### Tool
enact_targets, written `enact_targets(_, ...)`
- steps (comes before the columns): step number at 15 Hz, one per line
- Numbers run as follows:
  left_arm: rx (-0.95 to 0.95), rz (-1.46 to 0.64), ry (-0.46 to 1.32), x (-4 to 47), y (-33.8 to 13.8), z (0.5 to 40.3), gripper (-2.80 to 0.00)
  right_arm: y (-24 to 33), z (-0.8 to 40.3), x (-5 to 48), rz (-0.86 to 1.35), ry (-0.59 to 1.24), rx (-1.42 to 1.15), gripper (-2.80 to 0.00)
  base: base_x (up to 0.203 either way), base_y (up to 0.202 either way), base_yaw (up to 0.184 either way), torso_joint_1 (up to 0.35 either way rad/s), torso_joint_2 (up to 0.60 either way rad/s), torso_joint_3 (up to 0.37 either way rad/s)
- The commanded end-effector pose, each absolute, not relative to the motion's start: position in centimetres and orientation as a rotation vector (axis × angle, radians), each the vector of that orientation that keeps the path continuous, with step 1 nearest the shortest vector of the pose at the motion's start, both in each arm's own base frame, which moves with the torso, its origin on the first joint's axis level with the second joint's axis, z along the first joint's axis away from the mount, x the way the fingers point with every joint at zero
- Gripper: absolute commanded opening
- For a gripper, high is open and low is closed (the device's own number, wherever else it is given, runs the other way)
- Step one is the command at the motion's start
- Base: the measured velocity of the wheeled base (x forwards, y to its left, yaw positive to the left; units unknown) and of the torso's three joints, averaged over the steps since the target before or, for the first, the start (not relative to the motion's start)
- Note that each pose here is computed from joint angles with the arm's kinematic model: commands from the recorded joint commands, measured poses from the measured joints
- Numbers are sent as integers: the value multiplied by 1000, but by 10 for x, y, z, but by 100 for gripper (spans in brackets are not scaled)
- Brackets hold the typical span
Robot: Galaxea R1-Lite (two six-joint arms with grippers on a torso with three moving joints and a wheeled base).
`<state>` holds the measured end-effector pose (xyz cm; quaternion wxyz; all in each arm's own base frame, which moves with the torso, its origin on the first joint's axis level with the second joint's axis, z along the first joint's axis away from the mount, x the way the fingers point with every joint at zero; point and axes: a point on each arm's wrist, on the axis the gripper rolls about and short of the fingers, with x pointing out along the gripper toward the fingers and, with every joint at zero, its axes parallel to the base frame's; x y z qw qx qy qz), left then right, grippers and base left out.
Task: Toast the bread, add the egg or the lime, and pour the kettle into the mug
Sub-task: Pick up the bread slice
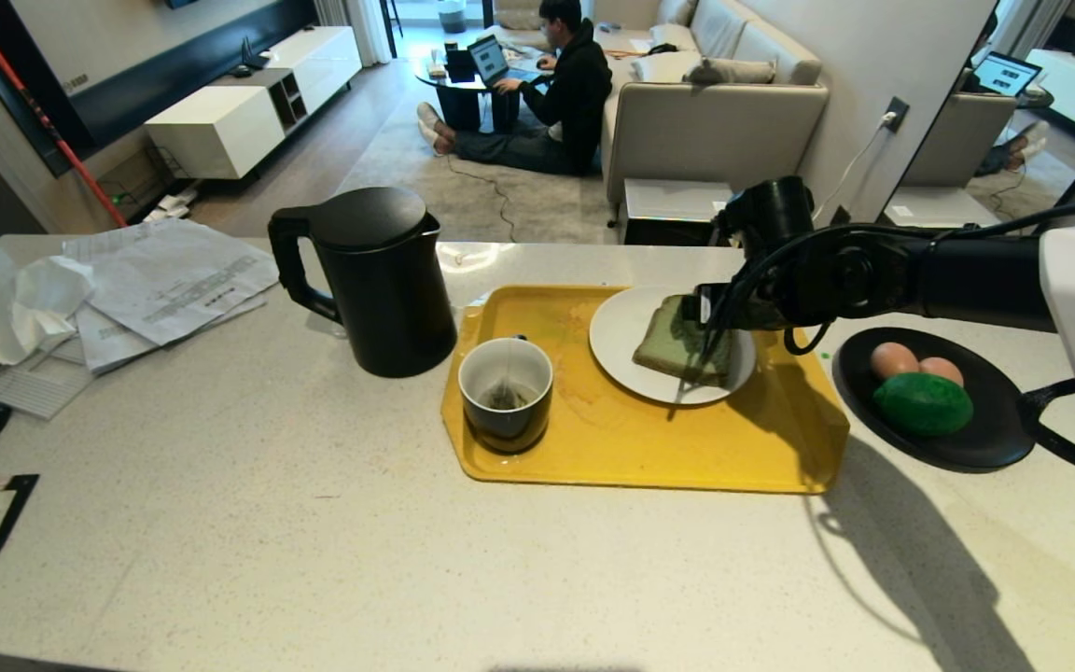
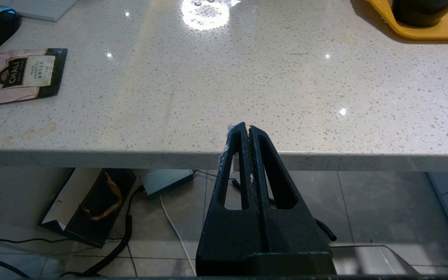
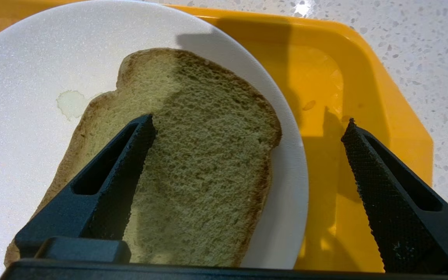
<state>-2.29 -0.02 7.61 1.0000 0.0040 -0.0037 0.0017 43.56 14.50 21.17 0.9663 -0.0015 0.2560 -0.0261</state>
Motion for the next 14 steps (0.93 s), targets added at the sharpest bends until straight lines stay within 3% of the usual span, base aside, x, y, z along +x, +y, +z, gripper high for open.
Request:
enact_targets(1,8,3,-8,-23,0,76,-280,145,211,436,-53,522,-3,0,0,0,0,0,0,0)
enact_targets(14,8,3,-8,-23,0,76,-280,167,203,433,-3,530,-29,0,0,0,0,0,0,0)
